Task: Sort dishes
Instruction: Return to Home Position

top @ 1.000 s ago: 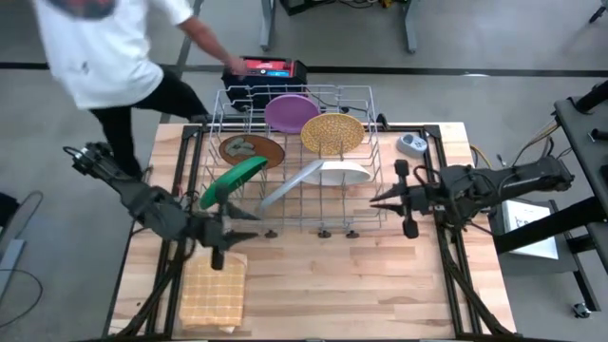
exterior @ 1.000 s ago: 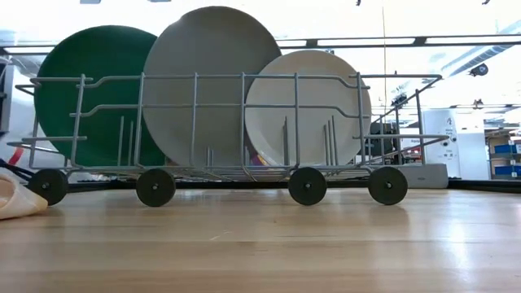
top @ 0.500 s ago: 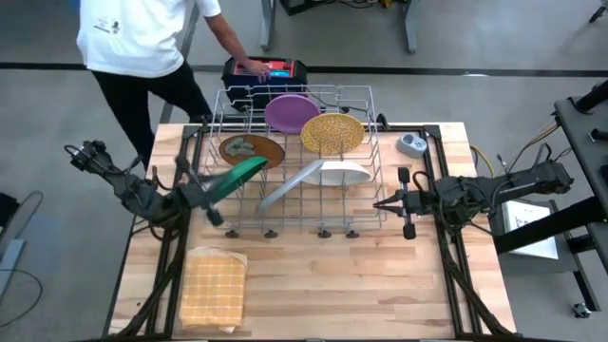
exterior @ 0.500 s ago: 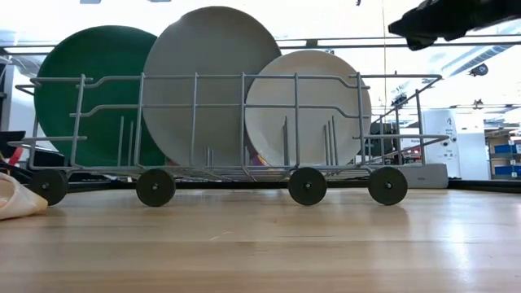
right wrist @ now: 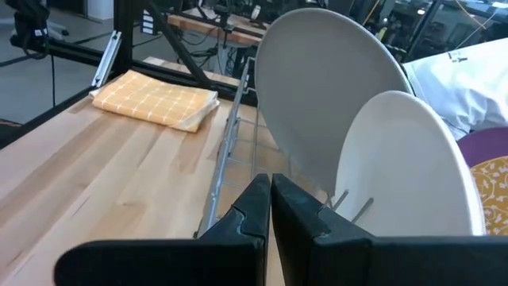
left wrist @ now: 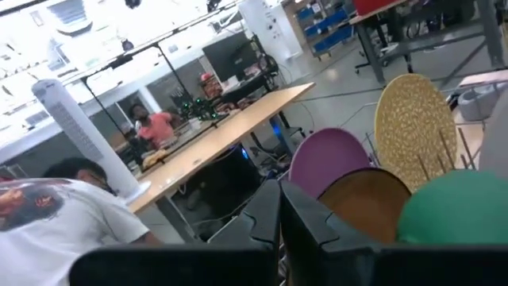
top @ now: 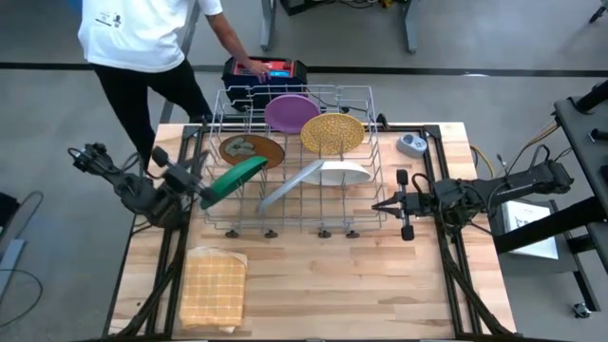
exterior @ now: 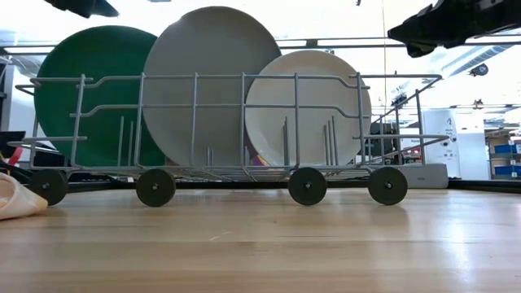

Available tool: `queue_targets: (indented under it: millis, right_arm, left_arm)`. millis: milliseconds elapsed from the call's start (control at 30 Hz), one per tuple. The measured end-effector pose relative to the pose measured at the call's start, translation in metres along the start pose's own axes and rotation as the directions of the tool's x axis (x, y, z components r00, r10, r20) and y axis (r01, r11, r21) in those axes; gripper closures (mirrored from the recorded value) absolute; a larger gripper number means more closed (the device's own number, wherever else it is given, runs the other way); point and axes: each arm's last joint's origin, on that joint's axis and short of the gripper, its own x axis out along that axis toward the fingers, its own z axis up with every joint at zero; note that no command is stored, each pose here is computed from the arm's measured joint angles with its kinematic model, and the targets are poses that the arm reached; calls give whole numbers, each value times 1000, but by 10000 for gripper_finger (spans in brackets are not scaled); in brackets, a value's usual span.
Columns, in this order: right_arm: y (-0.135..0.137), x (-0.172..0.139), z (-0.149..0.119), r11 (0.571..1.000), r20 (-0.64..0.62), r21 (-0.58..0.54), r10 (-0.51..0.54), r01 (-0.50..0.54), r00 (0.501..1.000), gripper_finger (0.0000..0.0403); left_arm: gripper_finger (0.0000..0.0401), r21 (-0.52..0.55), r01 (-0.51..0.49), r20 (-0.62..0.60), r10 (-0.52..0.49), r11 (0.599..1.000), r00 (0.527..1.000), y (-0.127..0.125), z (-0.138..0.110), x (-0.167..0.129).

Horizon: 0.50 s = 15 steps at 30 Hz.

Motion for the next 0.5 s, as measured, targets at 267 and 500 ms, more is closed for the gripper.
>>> queue_targets:
  millis: [267,500]
  right_arm:
    - [0,0,-2,1000,-5,0,1,-1,1000,397]
    - [1,1,-3,1000,1,-10,0,0,1000,397]
  left_arm:
    - [401,-105,-55,-27,53,993,998,32,-19,4]
    - [401,-210,-68,-15,67,975,998,35,-51,6]
